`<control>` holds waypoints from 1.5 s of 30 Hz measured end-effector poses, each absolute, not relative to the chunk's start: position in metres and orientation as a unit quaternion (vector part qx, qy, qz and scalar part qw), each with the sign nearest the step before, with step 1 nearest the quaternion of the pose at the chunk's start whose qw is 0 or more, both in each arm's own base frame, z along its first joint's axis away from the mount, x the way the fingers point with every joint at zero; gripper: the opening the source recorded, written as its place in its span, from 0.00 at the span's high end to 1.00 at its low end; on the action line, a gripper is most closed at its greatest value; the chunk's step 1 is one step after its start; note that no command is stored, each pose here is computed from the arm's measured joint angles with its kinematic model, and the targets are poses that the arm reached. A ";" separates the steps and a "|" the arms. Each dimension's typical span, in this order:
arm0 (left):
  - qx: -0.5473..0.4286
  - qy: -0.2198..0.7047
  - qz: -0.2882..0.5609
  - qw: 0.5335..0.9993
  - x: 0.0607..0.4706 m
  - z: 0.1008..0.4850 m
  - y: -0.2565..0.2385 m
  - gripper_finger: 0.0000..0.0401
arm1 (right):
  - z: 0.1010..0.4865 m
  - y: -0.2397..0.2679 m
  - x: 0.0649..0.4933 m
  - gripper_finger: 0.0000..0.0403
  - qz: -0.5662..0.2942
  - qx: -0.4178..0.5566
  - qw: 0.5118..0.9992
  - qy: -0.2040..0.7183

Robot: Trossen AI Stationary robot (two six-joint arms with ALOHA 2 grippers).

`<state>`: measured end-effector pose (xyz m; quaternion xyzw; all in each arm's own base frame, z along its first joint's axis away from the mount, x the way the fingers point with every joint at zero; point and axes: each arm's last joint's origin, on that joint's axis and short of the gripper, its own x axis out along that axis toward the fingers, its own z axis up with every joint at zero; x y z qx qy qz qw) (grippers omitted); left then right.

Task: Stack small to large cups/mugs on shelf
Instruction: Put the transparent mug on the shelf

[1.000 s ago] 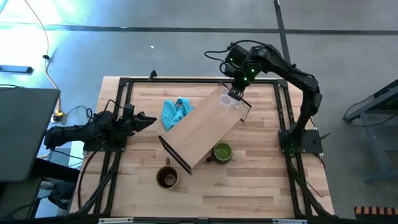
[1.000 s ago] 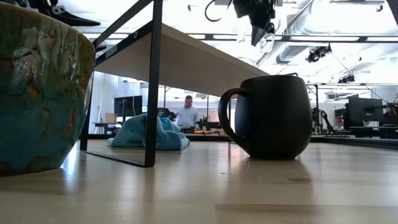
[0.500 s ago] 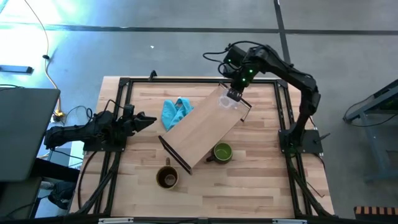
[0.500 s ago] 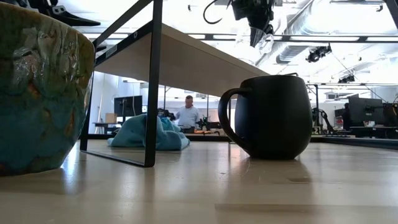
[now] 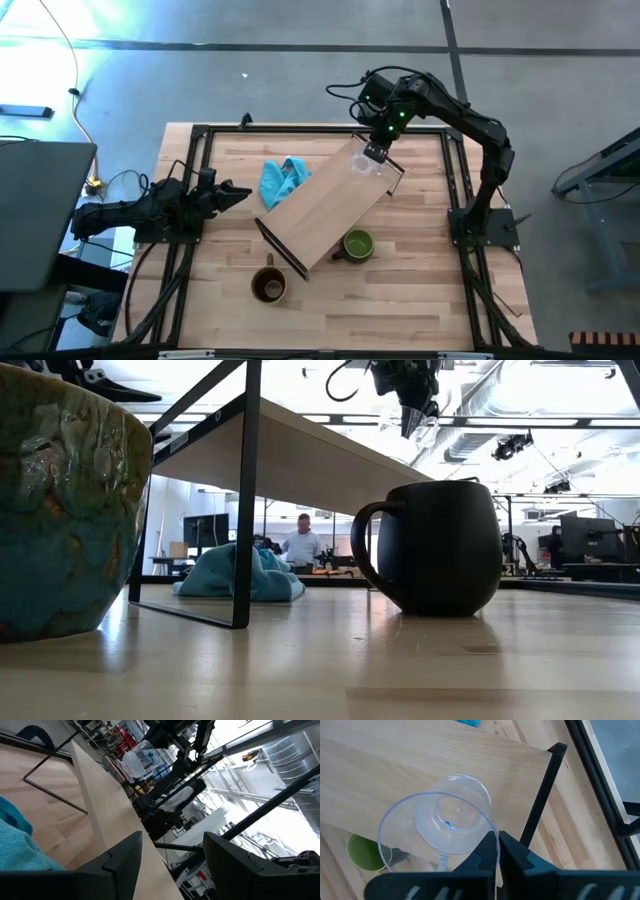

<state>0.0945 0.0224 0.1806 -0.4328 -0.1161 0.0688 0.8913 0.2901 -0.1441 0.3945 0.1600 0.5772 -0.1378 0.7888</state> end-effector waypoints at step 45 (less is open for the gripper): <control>-0.433 -0.116 0.067 0.892 0.094 0.181 0.022 0.50 | 0.384 -0.128 0.308 1.00 -0.169 0.159 0.770 0.594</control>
